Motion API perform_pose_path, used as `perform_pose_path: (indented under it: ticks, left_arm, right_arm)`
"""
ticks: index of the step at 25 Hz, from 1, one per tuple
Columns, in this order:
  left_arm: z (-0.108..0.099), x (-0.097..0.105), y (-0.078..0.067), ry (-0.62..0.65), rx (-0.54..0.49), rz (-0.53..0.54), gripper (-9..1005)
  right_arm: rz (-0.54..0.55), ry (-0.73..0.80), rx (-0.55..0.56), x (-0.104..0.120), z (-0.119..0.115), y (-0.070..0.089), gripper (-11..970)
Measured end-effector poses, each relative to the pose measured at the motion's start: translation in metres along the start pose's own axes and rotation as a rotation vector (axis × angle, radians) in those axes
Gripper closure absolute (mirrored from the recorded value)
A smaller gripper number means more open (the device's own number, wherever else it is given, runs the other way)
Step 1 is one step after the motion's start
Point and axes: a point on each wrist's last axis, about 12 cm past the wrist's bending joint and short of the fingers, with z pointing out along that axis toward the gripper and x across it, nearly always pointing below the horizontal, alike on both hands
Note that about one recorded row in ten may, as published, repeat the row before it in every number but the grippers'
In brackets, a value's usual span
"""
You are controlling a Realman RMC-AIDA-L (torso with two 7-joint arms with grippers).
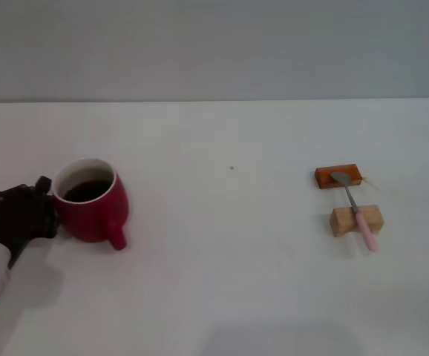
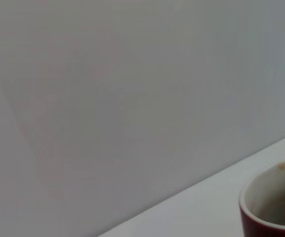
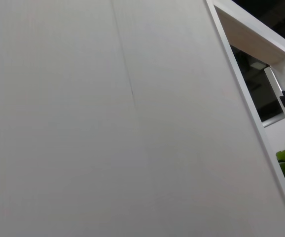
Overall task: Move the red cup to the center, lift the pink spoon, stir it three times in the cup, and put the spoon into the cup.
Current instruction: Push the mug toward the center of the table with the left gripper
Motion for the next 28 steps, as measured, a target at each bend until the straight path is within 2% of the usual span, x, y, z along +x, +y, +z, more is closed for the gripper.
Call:
perform_pose_path:
  ticks: [11,13,21,24,25,28]
  left_arm:
    - [0.006,-0.01,-0.018,-0.039,0.083,0.003,964]
    - [0.007,-0.016,-0.026,-0.064,0.112,-0.004,963]
    - [0.012,-0.024,-0.041,-0.093,0.185,0.014,959]
    - [0.016,-0.025,-0.037,-0.092,0.173,0.023,958]
    - [0.02,-0.025,-0.03,-0.086,0.157,0.035,958]
    - [0.021,-0.025,-0.028,-0.082,0.15,0.039,956]
  right_arm:
    - [-0.003,-0.005,-0.012,-0.001,0.003,0.0,288]
    - [-0.003,-0.006,-0.012,-0.001,0.003,0.001,288]
    - [-0.002,-0.007,-0.013,-0.001,0.003,0.001,288]
    - [-0.002,-0.007,-0.012,-0.001,0.002,0.001,287]
    - [-0.004,-0.008,-0.01,-0.001,0.001,0.0,287]
    - [-0.005,-0.008,-0.009,-0.001,0.0,-0.001,287]
